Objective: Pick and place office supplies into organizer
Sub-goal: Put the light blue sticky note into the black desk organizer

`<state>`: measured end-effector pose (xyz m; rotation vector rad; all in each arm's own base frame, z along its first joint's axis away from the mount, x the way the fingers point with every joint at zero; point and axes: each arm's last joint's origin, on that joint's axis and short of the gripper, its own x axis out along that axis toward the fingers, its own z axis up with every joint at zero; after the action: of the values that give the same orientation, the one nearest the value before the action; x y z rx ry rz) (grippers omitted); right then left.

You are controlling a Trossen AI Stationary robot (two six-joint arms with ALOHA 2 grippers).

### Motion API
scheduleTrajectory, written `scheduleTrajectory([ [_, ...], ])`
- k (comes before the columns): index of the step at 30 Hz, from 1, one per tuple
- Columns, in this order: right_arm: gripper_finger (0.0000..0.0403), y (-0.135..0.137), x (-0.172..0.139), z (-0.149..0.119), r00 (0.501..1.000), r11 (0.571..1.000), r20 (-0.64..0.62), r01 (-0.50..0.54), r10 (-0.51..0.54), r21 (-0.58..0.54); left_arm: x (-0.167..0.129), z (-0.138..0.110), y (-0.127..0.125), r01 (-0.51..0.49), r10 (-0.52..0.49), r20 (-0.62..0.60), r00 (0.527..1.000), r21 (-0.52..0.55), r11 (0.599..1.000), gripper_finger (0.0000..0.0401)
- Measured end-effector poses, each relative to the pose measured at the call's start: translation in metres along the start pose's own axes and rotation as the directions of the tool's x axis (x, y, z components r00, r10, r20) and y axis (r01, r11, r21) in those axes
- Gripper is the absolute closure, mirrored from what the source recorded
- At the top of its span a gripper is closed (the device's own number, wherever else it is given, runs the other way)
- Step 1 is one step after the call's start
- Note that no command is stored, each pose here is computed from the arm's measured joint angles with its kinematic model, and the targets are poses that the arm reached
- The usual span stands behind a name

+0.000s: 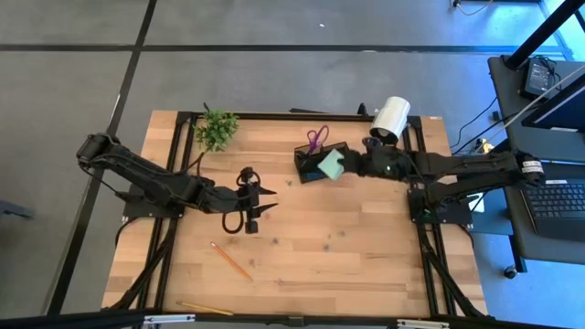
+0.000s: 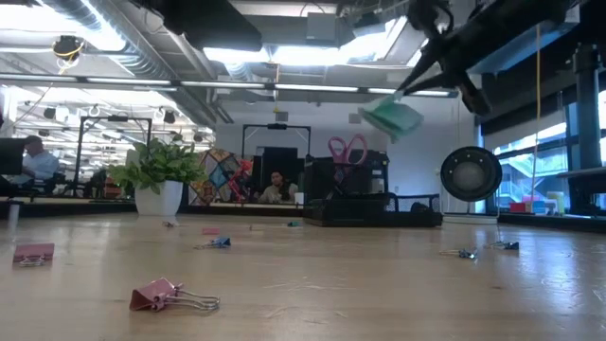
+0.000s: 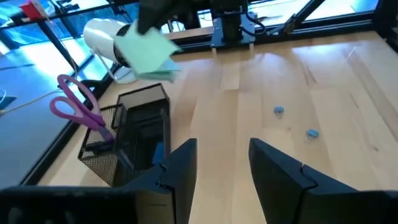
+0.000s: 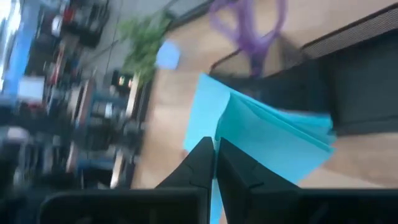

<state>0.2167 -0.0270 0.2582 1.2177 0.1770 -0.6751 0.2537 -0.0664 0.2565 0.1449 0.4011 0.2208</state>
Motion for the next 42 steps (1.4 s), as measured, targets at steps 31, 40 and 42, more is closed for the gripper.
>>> scheduleTrajectory([
  [31, 0.0381, -0.054, 0.068, 0.037, 0.922, 0.865, 0.100, 0.308, -0.374, 0.396, 0.000, -0.003, 0.000, 0.010, -0.006, -0.024, 1.000, 0.194, 0.981, 0.0260],
  [40, 0.0381, -0.059, 0.069, 0.034, 0.905, 0.830, 0.069, 0.352, -0.420, 0.433, 0.000, -0.003, 0.000, 0.008, -0.004, -0.024, 1.000, 0.193, 0.981, 0.0260],
  [42, 0.0381, -0.062, 0.072, 0.033, 0.896, 0.815, 0.062, 0.370, -0.440, 0.446, 0.000, -0.002, 0.000, 0.009, -0.004, -0.024, 1.000, 0.193, 0.981, 0.0260],
])
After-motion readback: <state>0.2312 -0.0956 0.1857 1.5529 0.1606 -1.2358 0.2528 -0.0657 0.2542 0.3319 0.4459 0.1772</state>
